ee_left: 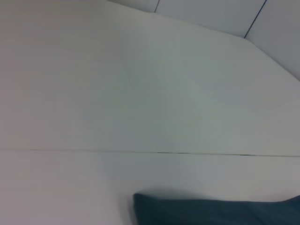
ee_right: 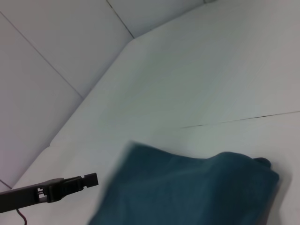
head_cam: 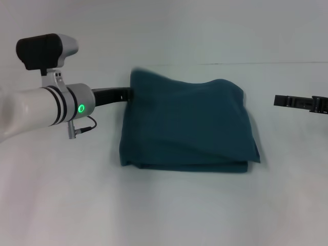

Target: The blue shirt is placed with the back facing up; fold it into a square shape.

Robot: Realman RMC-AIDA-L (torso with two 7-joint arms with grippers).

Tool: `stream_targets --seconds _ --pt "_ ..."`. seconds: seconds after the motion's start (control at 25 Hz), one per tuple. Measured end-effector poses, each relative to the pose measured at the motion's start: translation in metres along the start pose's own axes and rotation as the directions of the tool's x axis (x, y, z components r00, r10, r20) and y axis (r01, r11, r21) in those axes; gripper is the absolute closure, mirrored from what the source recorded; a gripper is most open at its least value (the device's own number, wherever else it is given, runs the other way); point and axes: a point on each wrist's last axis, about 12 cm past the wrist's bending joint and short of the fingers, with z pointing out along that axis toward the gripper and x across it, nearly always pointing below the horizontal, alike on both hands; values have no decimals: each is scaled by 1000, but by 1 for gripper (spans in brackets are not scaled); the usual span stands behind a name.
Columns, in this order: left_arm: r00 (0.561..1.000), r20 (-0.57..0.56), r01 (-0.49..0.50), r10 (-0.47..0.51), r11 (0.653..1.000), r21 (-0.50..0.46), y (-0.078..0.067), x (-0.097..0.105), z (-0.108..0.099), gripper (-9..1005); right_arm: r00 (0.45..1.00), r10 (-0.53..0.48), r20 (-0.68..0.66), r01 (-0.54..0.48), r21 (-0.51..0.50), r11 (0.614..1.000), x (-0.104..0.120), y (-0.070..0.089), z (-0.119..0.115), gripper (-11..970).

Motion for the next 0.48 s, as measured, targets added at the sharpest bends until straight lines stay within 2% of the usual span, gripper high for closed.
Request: stream_targets --seconds 0.12,0.36,0.48 --pt "1000 8 -1 1 1000 -6 4 2 -4 878 1000 -7 5 7 0 1000 -1 0 0 127" --pt "998 47 42 -43 999 16 14 3 -17 652 1000 -18 18 18 1 1000 -2 0 -2 126" --pt "996 74 34 -40 996 86 15 1 -32 585 999 -26 19 27 -8 1000 -2 1 -3 125"
